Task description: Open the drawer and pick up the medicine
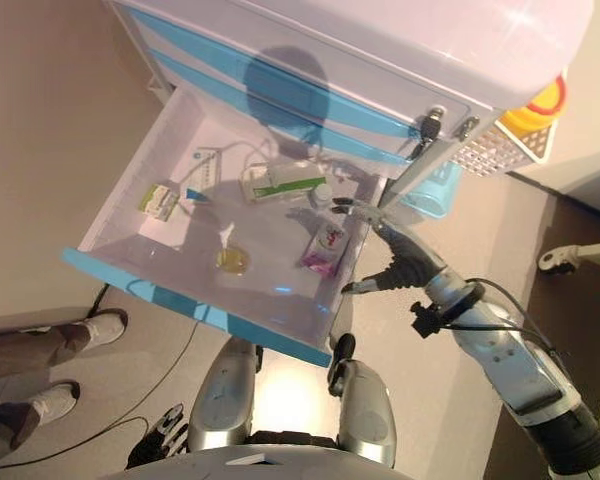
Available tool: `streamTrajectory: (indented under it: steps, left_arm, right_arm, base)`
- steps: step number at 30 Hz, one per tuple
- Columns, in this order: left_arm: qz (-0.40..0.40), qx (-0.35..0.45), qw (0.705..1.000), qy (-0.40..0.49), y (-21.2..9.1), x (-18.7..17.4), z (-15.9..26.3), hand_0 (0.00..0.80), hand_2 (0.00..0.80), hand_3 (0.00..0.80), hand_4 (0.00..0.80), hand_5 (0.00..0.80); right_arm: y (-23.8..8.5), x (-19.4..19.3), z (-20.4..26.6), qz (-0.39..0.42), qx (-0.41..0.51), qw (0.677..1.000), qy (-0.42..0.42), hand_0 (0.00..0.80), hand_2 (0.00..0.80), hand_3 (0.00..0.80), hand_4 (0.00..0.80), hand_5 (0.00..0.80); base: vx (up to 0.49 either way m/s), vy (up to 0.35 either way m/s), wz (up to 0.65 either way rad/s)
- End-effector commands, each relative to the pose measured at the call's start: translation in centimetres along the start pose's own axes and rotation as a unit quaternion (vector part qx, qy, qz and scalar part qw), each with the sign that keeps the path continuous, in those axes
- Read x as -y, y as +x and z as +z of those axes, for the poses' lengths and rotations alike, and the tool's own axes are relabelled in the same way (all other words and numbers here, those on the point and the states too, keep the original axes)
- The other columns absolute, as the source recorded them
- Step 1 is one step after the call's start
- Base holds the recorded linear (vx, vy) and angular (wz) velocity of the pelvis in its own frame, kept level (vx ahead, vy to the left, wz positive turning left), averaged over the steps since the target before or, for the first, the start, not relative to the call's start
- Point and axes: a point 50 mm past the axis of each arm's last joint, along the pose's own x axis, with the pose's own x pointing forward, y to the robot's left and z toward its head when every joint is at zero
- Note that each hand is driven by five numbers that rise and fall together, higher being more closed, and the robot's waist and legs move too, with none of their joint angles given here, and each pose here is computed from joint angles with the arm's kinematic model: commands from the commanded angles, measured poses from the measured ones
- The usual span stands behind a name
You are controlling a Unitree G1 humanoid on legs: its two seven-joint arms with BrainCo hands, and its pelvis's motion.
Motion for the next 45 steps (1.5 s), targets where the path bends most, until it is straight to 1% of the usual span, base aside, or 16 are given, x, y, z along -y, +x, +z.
streamTrajectory:
  steps: [1, 7, 13, 17, 21, 27, 33, 45]
  left_arm:
    - [0.012, -0.002, 0.998, 0.060, -0.3, -0.9, 0.7, 0.000, 0.000, 0.000, 0.000, 0.000]
    - [0.011, 0.003, 0.996, 0.087, 0.3, -0.8, 2.0, 0.000, 0.000, 0.000, 0.000, 0.000]
    - [0.008, 0.014, 0.994, 0.104, 0.7, -0.6, 3.0, 0.000, 0.000, 0.000, 0.000, 0.000]
    - [0.002, 0.015, 0.993, 0.120, 0.9, -0.1, 3.4, 0.000, 0.000, 0.000, 0.000, 0.000]
    - [-0.004, 0.015, 0.991, 0.134, 1.1, 0.1, 3.7, 0.000, 0.000, 0.000, 0.000, 0.000]
    - [-0.010, 0.017, 0.988, 0.152, 1.4, 0.4, 4.2, 0.000, 0.000, 0.000, 0.000, 0.000]
    - [-0.015, 0.017, 0.986, 0.164, 1.6, 0.7, 4.4, 0.000, 0.000, 0.000, 0.000, 0.000]
    - [-0.023, 0.023, 0.983, 0.181, 1.9, 1.5, 4.7, 0.000, 0.000, 0.000, 0.000, 0.000]
  right_arm:
    - [2.0, 0.5, 1.6, 0.009, 0.030, 0.999, -0.044, 0.000, 0.000, 0.000, 0.000, 0.000]
    - [4.8, -1.2, 1.1, 0.040, 0.017, 0.998, -0.036, 0.000, 0.000, 0.000, 0.000, 0.000]
    - [6.7, -2.9, 0.2, 0.055, -0.010, 0.998, -0.020, 0.000, 0.000, 0.000, 0.000, 0.000]
    - [7.7, -4.0, -0.6, 0.059, -0.027, 0.997, -0.032, 0.000, 0.000, 0.000, 0.000, 0.000]
    - [8.7, -5.0, -2.0, 0.059, -0.064, 0.995, -0.044, 0.000, 0.000, 0.000, 0.000, 0.000]
    - [9.6, -6.0, -3.6, 0.056, -0.096, 0.992, -0.062, 0.000, 0.000, 0.000, 0.000, 0.000]
    - [10.0, -6.5, -4.3, 0.055, -0.112, 0.990, -0.062, 0.000, 0.000, 0.000, 0.000, 0.000]
    - [10.5, -7.6, -4.1, 0.072, -0.103, 0.990, -0.057, 0.000, 0.000, 0.000, 0.000, 0.000]
  base:
    - [0.004, -0.039, 0.18]
    - [0.010, -0.024, 0.18]
    - [0.001, -0.018, 0.17]
    - [0.003, -0.005, 0.13]
    - [0.001, 0.000, 0.12]
    - [-0.002, -0.006, 0.09]
    - [-0.004, -0.012, 0.06]
    - [-0.001, -0.001, 0.03]
